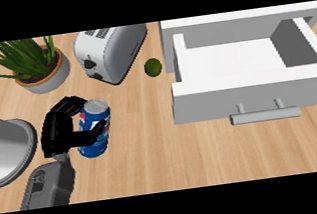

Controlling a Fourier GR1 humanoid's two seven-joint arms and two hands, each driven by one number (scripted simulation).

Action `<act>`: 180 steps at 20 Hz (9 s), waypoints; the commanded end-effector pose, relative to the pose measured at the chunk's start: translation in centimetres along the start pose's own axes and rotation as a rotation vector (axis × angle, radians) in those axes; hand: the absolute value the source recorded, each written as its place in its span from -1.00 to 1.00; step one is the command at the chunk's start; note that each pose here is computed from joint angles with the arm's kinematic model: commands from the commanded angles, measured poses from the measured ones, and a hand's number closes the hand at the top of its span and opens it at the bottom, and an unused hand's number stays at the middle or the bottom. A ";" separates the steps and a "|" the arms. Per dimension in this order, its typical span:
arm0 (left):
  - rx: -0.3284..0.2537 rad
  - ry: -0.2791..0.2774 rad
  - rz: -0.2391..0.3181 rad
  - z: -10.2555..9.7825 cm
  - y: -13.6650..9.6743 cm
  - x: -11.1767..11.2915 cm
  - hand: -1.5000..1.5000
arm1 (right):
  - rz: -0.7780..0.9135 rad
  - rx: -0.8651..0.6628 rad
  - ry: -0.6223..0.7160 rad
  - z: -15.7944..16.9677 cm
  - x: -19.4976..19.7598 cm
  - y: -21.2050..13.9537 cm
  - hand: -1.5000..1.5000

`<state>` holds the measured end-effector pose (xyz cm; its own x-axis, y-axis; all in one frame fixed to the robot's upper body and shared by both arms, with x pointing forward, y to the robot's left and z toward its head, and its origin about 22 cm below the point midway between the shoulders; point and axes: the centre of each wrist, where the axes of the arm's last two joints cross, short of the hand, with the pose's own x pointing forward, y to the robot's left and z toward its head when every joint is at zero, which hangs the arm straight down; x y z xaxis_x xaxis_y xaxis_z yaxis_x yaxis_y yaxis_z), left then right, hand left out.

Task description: Pick up the can, place it into the drawer and close the drawer

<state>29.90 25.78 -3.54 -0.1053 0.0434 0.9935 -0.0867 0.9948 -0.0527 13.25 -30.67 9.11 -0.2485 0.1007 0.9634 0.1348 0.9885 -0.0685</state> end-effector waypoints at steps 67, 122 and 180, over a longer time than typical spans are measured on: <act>-0.131 -0.126 -0.325 -13.0 -29.9 22.3 1.00 | -0.002 0.039 -0.033 -4.3 -0.2 2.1 -1.00; -0.004 -0.127 -0.193 -11.8 -29.7 19.3 -1.00 | 0.960 0.266 -0.280 -9.5 1.1 6.4 -1.00; -0.012 -0.063 -0.233 -7.5 -12.2 19.1 -1.00 | 1.239 -0.105 -0.255 -29.6 -8.1 15.0 -1.00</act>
<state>36.72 14.35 17.80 -0.1527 -0.2015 0.9675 -0.1037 0.9769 0.1871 44.55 -22.49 5.81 -0.0553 0.9887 0.1394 0.4496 0.1493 -0.8807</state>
